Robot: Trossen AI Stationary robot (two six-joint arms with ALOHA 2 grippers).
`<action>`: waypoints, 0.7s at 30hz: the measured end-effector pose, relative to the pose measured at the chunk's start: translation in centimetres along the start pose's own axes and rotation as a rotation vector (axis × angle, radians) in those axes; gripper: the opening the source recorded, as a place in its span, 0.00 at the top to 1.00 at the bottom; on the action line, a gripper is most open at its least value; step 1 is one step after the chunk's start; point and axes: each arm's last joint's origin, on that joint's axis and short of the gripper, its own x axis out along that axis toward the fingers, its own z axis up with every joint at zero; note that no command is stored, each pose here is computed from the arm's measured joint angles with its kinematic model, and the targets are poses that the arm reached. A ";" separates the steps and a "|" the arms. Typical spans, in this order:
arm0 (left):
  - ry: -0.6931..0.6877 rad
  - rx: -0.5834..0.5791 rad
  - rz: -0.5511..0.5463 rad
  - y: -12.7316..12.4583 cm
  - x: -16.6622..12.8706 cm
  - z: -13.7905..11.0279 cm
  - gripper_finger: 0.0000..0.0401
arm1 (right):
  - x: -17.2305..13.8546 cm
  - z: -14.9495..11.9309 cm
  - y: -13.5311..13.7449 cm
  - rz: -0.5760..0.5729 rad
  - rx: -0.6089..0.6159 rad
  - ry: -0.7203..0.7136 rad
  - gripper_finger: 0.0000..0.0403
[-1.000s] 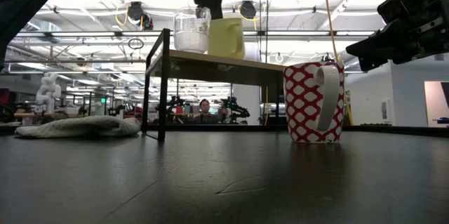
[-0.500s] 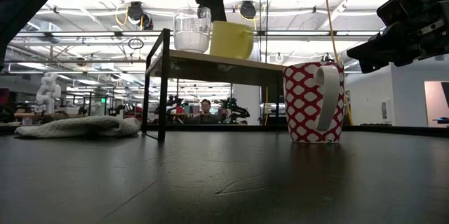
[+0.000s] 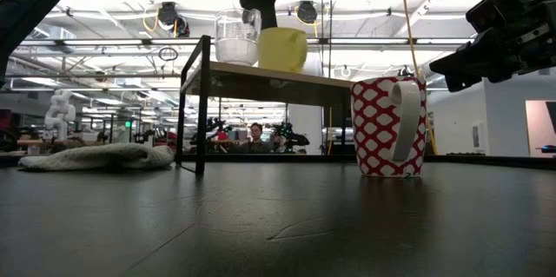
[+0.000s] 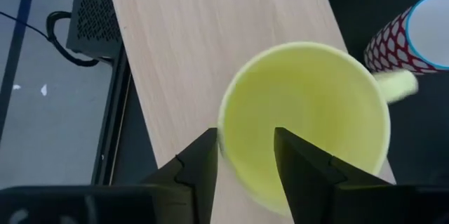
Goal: Stack small to large cups/mugs on shelf
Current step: Put the yellow mug on the shelf, then put the white and red mug on the shelf
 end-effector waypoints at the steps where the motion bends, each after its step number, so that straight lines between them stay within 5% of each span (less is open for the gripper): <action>1: 0.002 -0.001 0.008 0.1 0.0 0.0 0.64 | 0.0 0.0 0.0 0.000 0.004 0.001 1.00; 13: 0.012 0.009 0.054 0.2 0.0 -0.1 0.64 | 0.0 -0.1 0.0 0.000 0.008 0.006 1.00; 21: -0.023 0.173 0.140 -2.6 -2.5 0.1 0.64 | 0.0 -0.1 0.0 0.000 0.018 0.007 1.00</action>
